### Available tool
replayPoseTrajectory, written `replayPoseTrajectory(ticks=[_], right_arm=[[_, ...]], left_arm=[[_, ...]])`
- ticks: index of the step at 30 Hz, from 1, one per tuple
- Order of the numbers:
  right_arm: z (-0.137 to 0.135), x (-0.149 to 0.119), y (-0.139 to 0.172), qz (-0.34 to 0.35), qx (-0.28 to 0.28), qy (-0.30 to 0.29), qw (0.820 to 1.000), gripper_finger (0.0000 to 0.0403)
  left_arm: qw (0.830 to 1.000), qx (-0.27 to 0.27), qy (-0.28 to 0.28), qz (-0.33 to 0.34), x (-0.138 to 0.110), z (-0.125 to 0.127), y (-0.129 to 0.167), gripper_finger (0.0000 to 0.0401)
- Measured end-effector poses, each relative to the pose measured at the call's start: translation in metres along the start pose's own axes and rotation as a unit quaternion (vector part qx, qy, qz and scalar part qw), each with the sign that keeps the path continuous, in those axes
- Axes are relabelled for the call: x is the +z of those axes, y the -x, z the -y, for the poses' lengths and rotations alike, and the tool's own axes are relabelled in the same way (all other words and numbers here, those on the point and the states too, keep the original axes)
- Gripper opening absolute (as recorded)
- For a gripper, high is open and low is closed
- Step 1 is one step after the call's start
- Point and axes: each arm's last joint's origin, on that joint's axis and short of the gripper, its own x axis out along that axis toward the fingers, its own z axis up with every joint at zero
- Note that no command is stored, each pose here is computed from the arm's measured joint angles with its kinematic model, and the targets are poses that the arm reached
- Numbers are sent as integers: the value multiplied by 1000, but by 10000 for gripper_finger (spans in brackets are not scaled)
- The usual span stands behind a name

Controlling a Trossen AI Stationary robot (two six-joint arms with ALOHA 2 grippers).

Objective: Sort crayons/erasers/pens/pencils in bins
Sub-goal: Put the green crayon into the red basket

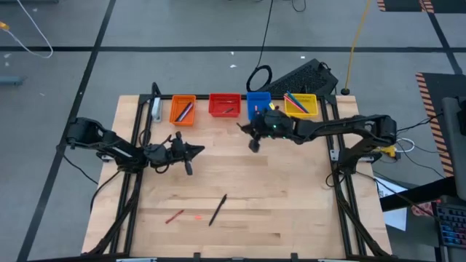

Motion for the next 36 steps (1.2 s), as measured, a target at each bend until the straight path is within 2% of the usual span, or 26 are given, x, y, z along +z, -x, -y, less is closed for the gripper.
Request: replayPoseTrajectory(ticks=[5,9,16,21,36], right_arm=[[14,25,-23,40,-67,45,996,22],[35,39,-45,43,-97,70,992,22],[80,31,-85,20,-141,80,987,22],[97,20,-101,28,-114,60,991,22],[101,13,-107,20,-107,18,994,22]], left_arm=[[1000,1,5,5,1,0,0,8],[1000,1,6,6,1,0,0,4],[1000,1,6,7,1,0,0,8],[1000,1,5,7,2,0,0,4],[1000,3,4,8,2,0,0,4]])
